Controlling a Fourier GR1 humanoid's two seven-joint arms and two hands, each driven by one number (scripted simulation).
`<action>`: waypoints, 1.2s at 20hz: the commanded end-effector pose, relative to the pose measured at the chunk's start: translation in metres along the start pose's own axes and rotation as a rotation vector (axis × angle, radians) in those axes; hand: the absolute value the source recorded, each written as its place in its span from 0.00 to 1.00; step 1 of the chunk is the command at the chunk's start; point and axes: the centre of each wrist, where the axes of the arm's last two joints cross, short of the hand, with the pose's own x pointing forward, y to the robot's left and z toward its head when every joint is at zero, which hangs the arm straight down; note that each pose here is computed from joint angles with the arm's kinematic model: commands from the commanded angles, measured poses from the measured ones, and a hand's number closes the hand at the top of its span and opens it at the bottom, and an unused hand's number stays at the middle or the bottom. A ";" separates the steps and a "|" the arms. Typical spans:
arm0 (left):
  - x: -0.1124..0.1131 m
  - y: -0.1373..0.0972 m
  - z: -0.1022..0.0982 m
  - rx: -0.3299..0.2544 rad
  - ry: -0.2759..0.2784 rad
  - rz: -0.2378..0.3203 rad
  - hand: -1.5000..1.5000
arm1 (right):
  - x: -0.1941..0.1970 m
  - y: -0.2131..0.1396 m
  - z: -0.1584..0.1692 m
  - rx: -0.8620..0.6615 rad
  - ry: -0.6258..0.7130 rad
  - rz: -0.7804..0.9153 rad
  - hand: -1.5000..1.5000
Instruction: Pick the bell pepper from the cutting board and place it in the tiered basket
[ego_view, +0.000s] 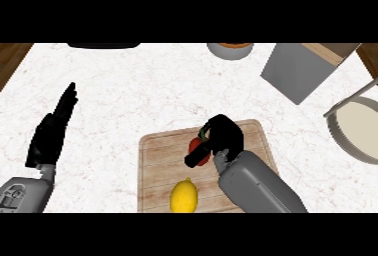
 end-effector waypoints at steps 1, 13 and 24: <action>-0.001 -0.001 0.004 0.028 0.007 0.000 0.50 | 0.014 0.013 0.031 0.000 0.052 0.014 1.00; -0.005 0.005 0.010 0.015 0.020 -0.006 0.50 | -0.037 -0.049 0.084 -0.311 -0.443 -0.113 1.00; -0.009 0.016 0.009 0.032 0.028 0.007 0.50 | -0.059 -0.172 0.155 -0.792 -0.524 -0.179 1.00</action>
